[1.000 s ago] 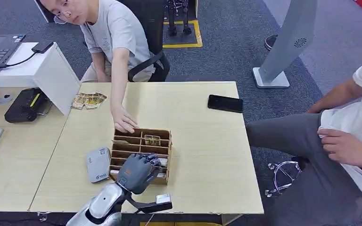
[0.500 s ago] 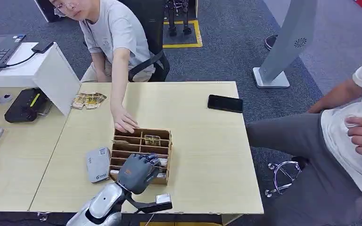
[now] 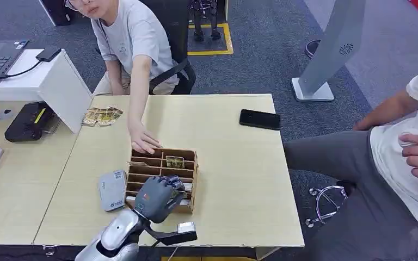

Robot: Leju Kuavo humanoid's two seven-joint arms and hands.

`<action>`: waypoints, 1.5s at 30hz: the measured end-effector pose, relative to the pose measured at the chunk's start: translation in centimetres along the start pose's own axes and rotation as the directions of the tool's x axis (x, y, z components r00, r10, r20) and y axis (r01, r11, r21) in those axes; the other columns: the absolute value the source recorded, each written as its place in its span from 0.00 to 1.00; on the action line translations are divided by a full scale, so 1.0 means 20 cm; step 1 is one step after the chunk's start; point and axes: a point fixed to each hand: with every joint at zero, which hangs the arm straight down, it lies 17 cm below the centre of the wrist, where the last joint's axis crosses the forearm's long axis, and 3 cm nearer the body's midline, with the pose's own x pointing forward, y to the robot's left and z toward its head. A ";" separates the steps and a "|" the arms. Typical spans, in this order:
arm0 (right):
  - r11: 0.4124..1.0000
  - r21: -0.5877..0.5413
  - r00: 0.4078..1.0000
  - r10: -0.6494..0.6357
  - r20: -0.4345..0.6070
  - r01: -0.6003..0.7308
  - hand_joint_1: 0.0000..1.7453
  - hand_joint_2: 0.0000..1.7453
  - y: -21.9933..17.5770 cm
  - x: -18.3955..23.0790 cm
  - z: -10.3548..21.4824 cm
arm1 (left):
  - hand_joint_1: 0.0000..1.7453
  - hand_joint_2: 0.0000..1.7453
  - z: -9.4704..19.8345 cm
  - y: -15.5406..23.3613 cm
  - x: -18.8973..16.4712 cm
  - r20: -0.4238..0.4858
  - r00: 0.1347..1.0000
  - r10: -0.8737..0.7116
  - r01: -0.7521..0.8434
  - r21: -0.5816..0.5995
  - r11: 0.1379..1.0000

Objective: Pass the card to the sensor for recognition and then transmit it.

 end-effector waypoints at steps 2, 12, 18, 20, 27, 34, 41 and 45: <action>1.000 0.000 1.000 -0.001 -0.001 0.001 0.00 1.00 0.00 0.00 0.00 | 0.84 1.00 0.00 0.08 -0.02 0.017 1.000 0.004 -0.005 0.026 1.000; 1.000 0.002 1.000 0.000 0.003 0.000 0.00 1.00 0.00 0.01 0.00 | 0.89 1.00 -0.03 0.32 -0.09 0.049 0.997 -0.058 0.054 0.093 0.994; 1.000 0.001 1.000 -0.001 0.003 0.001 0.00 1.00 0.00 0.01 0.00 | 0.87 1.00 -0.03 0.36 -0.11 0.055 0.995 -0.081 0.075 0.106 0.992; 1.000 0.001 1.000 -0.001 0.003 0.001 0.00 1.00 0.00 0.01 0.00 | 0.87 1.00 -0.03 0.37 -0.11 0.056 0.995 -0.085 0.078 0.109 0.991; 1.000 0.003 1.000 0.002 0.003 -0.002 0.00 1.00 0.01 0.01 0.00 | 0.88 1.00 -0.04 0.40 -0.13 0.050 0.994 -0.096 0.090 0.121 0.989; 1.000 0.002 1.000 0.008 0.004 -0.008 0.00 1.00 0.00 0.01 0.00 | 1.00 1.00 -0.09 0.50 -0.21 0.015 0.994 -0.112 0.108 0.158 0.982; 1.000 0.005 1.000 0.021 0.010 -0.021 0.00 1.00 0.00 0.04 0.00 | 1.00 1.00 -0.20 0.61 -0.37 -0.040 0.984 -0.174 0.178 0.167 0.970; 1.000 0.004 1.000 0.020 0.011 -0.020 0.00 1.00 0.00 0.04 0.00 | 1.00 1.00 -0.22 0.61 -0.40 -0.049 0.983 -0.180 0.185 0.164 0.969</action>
